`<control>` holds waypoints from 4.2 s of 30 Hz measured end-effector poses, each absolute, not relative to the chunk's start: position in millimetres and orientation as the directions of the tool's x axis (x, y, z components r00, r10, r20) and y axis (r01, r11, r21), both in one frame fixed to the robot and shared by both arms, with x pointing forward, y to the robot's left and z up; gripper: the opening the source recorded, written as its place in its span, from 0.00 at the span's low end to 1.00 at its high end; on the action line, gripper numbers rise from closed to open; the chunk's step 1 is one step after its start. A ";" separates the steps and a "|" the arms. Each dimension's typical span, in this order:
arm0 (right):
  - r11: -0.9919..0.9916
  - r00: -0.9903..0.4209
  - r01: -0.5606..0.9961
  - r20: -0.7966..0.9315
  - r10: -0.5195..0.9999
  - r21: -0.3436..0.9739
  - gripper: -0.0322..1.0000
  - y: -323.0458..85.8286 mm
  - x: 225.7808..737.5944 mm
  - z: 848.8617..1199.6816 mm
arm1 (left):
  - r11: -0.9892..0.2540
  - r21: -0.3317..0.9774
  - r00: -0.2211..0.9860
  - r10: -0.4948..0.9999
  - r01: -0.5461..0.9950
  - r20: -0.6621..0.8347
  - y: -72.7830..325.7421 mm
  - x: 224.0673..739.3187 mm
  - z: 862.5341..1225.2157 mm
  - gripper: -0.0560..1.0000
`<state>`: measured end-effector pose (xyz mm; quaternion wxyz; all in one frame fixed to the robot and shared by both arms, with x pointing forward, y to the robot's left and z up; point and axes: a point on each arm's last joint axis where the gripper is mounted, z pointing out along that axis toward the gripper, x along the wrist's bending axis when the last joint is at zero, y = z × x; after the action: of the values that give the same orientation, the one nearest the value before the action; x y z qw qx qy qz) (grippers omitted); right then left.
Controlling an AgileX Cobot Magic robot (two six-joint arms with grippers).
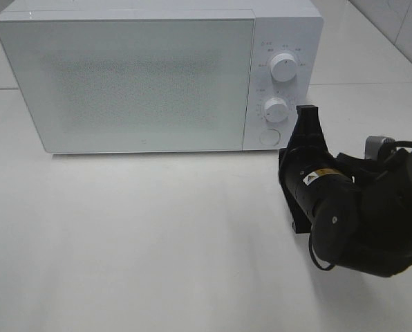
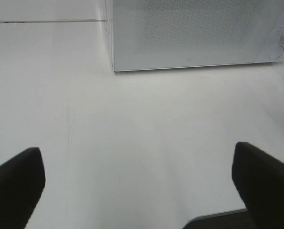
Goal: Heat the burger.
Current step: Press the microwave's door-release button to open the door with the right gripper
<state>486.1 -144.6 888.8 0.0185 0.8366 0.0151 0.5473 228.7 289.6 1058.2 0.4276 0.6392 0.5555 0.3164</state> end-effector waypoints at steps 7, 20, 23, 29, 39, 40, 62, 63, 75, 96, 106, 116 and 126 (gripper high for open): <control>-0.999 0.417 -0.034 0.909 0.024 0.042 0.04 -145.0 510.1 884.5 | -0.017 0.898 0.183 0.981 0.439 -0.070 289.6 228.7 1058.2 0.99; -0.997 0.446 -0.063 0.895 0.010 0.042 0.04 -142.6 539.5 872.4 | -0.017 0.898 0.183 0.981 0.439 -0.070 289.6 228.7 1058.2 0.99; -0.997 0.444 -0.065 0.896 0.007 0.040 0.04 -140.2 543.9 870.0 | -0.017 0.898 0.183 0.981 0.439 -0.070 289.6 228.7 1058.2 0.99; -0.997 0.439 -0.065 0.898 0.005 0.037 0.04 -134.4 551.9 865.5 | -0.017 0.898 0.183 0.981 0.439 -0.070 289.6 228.7 1058.2 0.99; -0.995 0.421 -0.088 0.907 0.003 0.044 0.04 -140.9 569.2 868.6 | -0.017 0.898 0.183 0.981 0.439 -0.070 289.6 228.7 1058.2 0.99; -0.995 0.423 -0.089 0.906 0.003 0.045 0.04 -141.7 569.8 868.3 | -0.017 0.898 0.183 0.981 0.439 -0.070 289.6 228.7 1058.2 0.99; -0.997 0.444 -0.071 0.896 -0.003 0.031 0.04 -135.1 575.8 850.8 | -0.017 0.898 0.183 0.981 0.439 -0.070 289.6 228.7 1058.2 0.99; -0.997 0.444 -0.071 0.896 -0.003 0.031 0.04 -135.1 575.8 850.8 | -0.017 0.898 0.183 0.981 0.439 -0.070 289.6 228.7 1058.2 0.99; -0.994 0.419 -0.105 0.908 -0.035 0.010 0.04 -132.7 581.0 854.1 | -0.017 0.898 0.183 0.981 0.439 -0.070 289.6 228.7 1058.2 0.99; -0.986 0.387 -0.169 0.919 -0.073 -0.008 0.04 -126.8 593.2 847.0 | -0.017 0.898 0.183 0.981 0.439 -0.070 289.6 228.7 1058.2 0.99; -0.986 0.387 -0.169 0.919 -0.074 -0.008 0.04 -126.5 593.0 847.0 | -0.017 0.898 0.183 0.981 0.439 -0.070 289.6 228.7 1058.2 0.99; -0.986 0.392 -0.166 0.917 -0.074 -0.009 0.04 -125.9 592.7 846.5 | -0.017 0.898 0.183 0.981 0.439 -0.070 289.6 228.7 1058.2 0.99; -0.983 0.429 -0.174 0.894 -0.132 -0.062 0.04 -124.4 593.6 850.0 | -0.017 0.898 0.183 0.981 0.439 -0.070 289.6 228.7 1058.2 0.99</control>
<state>593.6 -124.4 850.0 0.0198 0.8450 -0.0907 0.5266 228.7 289.6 1058.2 0.4276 0.6392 0.5555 0.3164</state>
